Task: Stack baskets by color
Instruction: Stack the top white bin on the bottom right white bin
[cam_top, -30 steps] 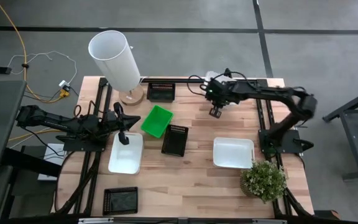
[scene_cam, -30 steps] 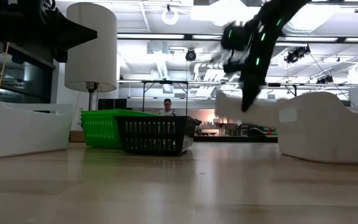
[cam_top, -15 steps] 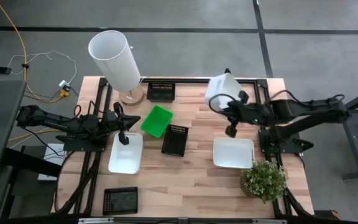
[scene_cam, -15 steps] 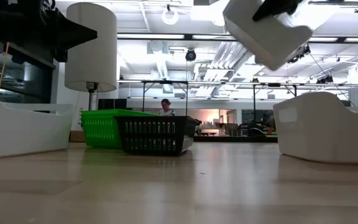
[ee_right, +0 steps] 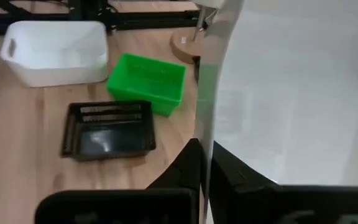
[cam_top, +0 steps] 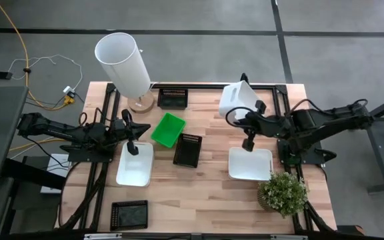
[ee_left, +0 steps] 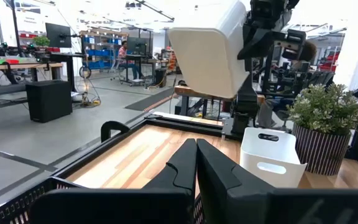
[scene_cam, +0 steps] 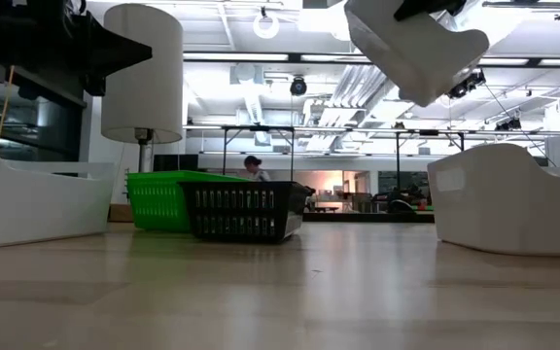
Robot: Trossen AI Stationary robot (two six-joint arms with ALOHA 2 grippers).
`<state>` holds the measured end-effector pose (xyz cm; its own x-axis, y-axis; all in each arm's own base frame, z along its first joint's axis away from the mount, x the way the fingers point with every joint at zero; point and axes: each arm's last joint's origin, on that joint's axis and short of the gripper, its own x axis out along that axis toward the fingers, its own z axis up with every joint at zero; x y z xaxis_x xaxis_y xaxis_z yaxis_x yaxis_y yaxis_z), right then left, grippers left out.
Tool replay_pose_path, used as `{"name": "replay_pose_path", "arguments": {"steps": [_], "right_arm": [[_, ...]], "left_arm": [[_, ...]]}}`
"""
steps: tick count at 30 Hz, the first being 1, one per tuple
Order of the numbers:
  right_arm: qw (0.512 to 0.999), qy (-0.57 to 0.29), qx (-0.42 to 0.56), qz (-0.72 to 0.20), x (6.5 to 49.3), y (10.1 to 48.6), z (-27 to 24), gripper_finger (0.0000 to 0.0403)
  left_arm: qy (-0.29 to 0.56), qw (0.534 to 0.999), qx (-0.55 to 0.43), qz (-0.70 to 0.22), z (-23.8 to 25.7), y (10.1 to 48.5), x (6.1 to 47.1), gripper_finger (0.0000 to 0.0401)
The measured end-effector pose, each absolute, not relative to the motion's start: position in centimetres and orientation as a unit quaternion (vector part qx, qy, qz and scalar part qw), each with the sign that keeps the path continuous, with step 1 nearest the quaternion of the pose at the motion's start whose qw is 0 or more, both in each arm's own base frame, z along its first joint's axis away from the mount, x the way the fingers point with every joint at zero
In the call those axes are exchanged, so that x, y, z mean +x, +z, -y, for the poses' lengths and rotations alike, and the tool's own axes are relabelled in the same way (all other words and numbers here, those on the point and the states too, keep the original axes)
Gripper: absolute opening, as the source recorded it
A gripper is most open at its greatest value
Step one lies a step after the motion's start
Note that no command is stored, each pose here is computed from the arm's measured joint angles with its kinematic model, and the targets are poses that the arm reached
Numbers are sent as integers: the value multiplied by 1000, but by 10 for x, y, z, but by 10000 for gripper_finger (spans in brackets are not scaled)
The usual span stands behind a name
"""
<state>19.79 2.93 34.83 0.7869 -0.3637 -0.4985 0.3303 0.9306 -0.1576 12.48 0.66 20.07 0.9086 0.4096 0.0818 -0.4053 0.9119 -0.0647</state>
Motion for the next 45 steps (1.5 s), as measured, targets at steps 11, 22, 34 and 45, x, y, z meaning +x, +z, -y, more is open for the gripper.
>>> {"name": "replay_pose_path", "arguments": {"steps": [11, 22, 34, 45], "right_arm": [[911, -153, 42, -381, 206, 339, -60, 0], [788, -150, 60, -594, 230, 322, -108, 0], [777, -137, 51, -613, 229, 308, -134, 0], [726, -123, 57, -675, 222, 257, -134, 0]], "left_arm": [[209, 977, -23, 47, -7, 201, 125, 0], [209, 976, -24, 49, -7, 201, 125, 0], [209, 976, -24, 51, -7, 201, 125, 0], [209, 976, -24, 51, -7, 202, 125, 0]]}}
